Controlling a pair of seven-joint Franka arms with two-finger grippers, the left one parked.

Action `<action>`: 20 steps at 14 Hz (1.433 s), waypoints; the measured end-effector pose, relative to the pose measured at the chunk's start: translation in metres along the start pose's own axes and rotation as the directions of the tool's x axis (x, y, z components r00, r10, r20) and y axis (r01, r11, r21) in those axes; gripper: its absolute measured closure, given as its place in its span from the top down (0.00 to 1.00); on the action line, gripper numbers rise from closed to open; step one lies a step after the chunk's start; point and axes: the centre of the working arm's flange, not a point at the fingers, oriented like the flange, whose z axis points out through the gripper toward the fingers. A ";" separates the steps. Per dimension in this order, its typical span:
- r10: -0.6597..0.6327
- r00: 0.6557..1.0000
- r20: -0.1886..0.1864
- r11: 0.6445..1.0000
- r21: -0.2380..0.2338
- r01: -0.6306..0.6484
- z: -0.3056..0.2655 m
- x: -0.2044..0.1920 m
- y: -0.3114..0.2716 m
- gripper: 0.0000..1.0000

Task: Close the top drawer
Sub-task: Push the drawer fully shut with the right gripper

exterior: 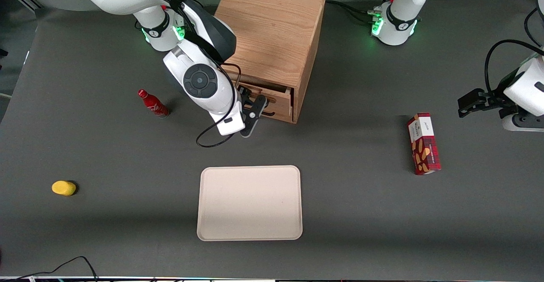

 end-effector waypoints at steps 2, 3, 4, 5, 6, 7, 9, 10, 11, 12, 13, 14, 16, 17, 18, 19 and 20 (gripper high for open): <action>0.008 1.000 0.006 1.000 0.004 -0.008 0.001 0.000 -0.005 1.00; 0.013 1.000 0.009 1.000 0.006 -0.013 0.002 0.000 -0.008 1.00; 0.014 1.000 0.012 1.000 0.008 -0.014 0.003 0.000 -0.012 1.00; 0.012 1.000 0.015 1.000 0.008 -0.012 0.004 0.000 -0.015 1.00; 0.011 1.000 0.017 1.000 0.009 -0.011 0.004 -0.001 -0.018 1.00; 0.016 1.000 0.018 1.000 0.006 -0.017 0.004 -0.001 -0.019 1.00; 0.027 0.999 0.020 1.000 -0.003 -0.027 0.003 -0.001 -0.020 1.00; 0.029 0.999 0.021 1.000 -0.009 -0.029 0.003 -0.001 -0.021 1.00; 0.031 0.999 0.021 0.999 -0.011 -0.031 0.003 -0.001 -0.021 1.00; 0.031 0.999 0.021 0.999 -0.011 -0.031 0.003 -0.001 -0.021 1.00; 0.032 0.999 0.021 0.999 -0.011 -0.032 0.003 -0.001 -0.021 1.00; 0.033 0.999 0.021 0.999 -0.011 -0.033 0.002 -0.001 -0.021 1.00; 0.041 0.999 0.023 0.999 -0.011 -0.040 0.002 -0.001 -0.022 1.00; 0.052 0.998 0.030 0.999 -0.010 -0.052 0.001 -0.002 -0.022 1.00; 0.064 0.997 0.038 0.998 -0.010 -0.064 0.000 -0.002 -0.022 1.00; 0.070 0.997 0.045 0.998 -0.009 -0.070 -0.002 -0.003 -0.022 1.00; 0.072 0.996 0.049 0.997 -0.008 -0.072 -0.006 -0.003 -0.022 1.00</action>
